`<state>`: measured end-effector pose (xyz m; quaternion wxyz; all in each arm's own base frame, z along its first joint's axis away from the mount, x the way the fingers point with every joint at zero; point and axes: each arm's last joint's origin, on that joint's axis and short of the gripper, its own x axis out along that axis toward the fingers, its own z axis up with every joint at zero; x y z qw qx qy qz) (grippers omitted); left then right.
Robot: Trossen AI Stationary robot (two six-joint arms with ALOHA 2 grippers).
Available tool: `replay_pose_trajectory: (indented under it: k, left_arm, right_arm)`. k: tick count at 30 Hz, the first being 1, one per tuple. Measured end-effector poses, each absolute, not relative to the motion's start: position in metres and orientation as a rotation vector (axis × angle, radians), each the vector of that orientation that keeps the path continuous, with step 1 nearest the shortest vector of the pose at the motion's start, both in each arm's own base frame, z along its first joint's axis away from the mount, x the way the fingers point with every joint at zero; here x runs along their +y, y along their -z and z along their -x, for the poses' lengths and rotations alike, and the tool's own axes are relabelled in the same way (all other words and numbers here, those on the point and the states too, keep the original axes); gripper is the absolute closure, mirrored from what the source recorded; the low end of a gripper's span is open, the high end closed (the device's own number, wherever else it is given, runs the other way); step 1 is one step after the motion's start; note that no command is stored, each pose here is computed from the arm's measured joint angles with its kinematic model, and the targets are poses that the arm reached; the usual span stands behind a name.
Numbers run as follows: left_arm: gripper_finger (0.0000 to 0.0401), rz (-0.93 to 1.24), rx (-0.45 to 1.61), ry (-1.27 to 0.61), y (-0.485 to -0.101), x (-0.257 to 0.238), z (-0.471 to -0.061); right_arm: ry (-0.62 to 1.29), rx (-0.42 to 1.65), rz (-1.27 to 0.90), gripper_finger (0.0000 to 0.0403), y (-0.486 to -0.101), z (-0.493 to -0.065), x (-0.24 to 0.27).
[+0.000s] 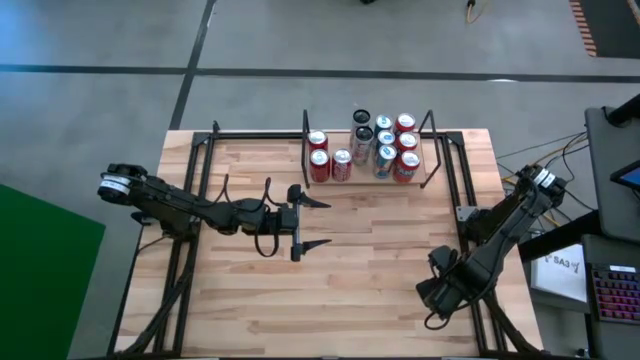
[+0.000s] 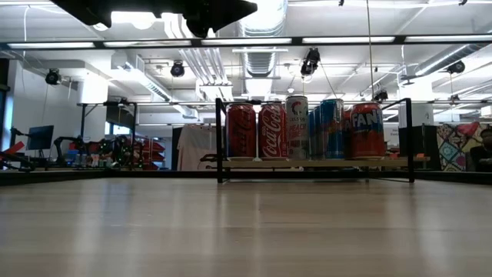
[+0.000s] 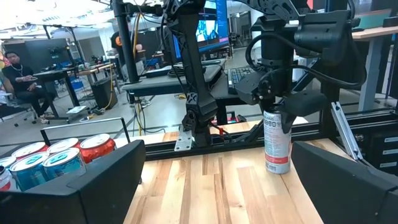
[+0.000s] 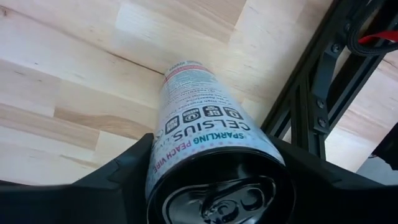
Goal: Place canned beverage on shelf
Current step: Put the white and pink soda can on the shelf
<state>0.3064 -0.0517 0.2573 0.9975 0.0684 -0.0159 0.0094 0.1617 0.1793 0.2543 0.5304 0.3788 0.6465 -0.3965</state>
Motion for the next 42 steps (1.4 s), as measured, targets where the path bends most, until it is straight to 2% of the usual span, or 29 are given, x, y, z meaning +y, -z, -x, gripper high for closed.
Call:
replay_pose_trajectory:
  k: [17,25,35,42]
  left_arm:
    - [0.0012,-0.137,-0.029,-0.014,-0.256,-0.053,-0.306]
    - [0.0012,-0.145,-0.057,0.017,-0.265,-0.062,-0.299]
    - [0.0012,-0.191,0.086,-0.057,-0.254,-0.060,-0.296]
    - [0.0012,-0.201,0.112,-0.080,-0.258,-0.058,-0.290]
  right_arm:
    - [0.885,1.518,-0.935,0.0160,-0.279,-0.163,0.164]
    - [0.789,1.407,-0.904,0.0159,-0.295,-0.187,0.144]
    - [0.679,1.330,-0.815,0.0159,-0.312,-0.220,0.099]
    - [0.630,1.310,-0.768,0.0159,-0.320,-0.236,0.069]
